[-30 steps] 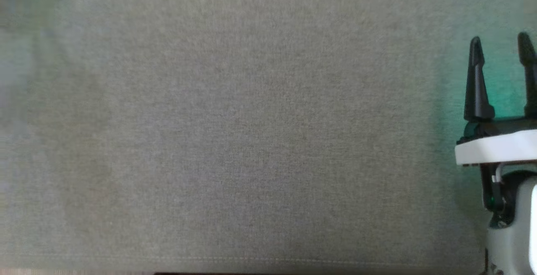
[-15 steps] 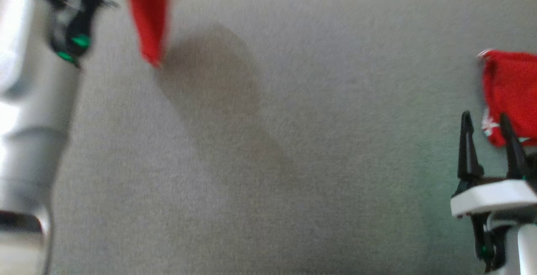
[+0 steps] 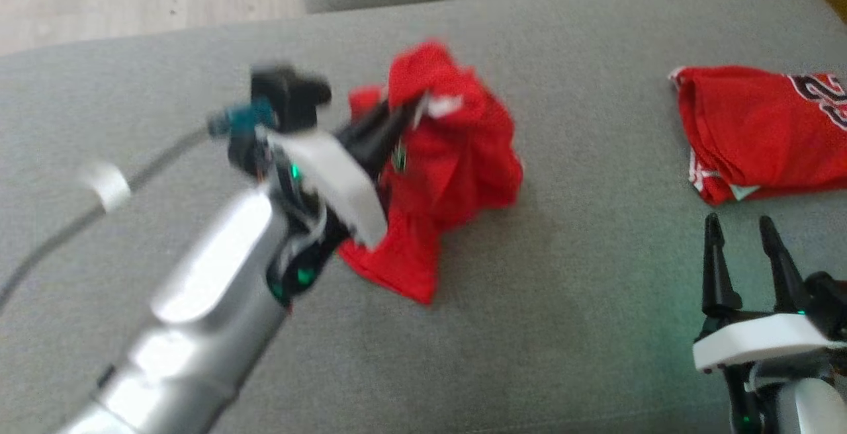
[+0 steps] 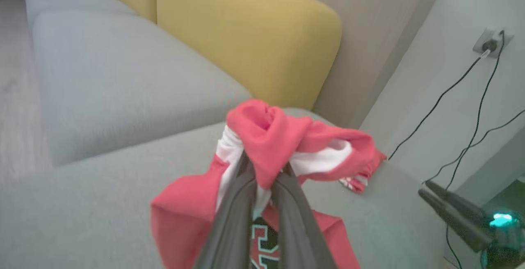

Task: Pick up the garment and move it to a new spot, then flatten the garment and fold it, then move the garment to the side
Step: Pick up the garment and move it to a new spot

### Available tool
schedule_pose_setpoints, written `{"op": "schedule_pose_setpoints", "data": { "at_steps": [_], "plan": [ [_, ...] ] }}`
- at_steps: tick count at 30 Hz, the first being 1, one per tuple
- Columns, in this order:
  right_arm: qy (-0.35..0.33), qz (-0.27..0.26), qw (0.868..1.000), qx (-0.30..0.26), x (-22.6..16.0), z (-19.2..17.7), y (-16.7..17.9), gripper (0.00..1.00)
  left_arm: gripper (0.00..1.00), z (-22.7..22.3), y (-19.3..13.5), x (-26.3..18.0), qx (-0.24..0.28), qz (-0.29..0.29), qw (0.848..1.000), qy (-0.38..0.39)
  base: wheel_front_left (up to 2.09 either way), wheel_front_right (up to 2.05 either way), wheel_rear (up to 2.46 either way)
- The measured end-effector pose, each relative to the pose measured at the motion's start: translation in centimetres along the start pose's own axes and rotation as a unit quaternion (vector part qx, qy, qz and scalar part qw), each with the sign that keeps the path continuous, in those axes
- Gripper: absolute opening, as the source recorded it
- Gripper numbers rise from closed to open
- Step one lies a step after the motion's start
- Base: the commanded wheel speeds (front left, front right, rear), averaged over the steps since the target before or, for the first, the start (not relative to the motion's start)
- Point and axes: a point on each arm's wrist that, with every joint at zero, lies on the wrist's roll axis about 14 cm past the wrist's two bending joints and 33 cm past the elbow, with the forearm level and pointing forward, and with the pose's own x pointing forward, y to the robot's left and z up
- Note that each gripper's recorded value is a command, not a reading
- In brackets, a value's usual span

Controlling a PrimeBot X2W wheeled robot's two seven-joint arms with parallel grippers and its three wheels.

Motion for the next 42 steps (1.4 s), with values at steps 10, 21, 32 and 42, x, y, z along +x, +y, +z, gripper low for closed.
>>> {"op": "schedule_pose_setpoints", "data": {
  "at_steps": [10,21,32,42],
  "plan": [
    [0.038,-0.02,0.999,0.003,-0.2,-2.8,-1.2,1.0,0.8,-11.1,0.6,1.7,-0.053,0.023,0.996,0.064,0.0,0.0,0.0],
    [0.015,-0.003,1.0,0.003,-0.3,-1.4,-0.2,1.0,1.0,-10.0,0.6,-0.4,0.023,0.054,0.998,0.017,0.0,0.0,0.0],
    [-0.015,0.026,1.0,-0.009,-1.0,0.6,1.5,1.0,1.0,-9.4,1.8,-7.4,0.008,0.154,0.987,-0.041,0.0,0.0,0.0],
    [-0.007,0.054,0.998,-0.02,-1.9,-0.1,3.1,1.0,1.0,-11.5,4.9,-15.5,-0.019,0.3,0.951,-0.07,0.0,0.0,0.0]
  ]
}}
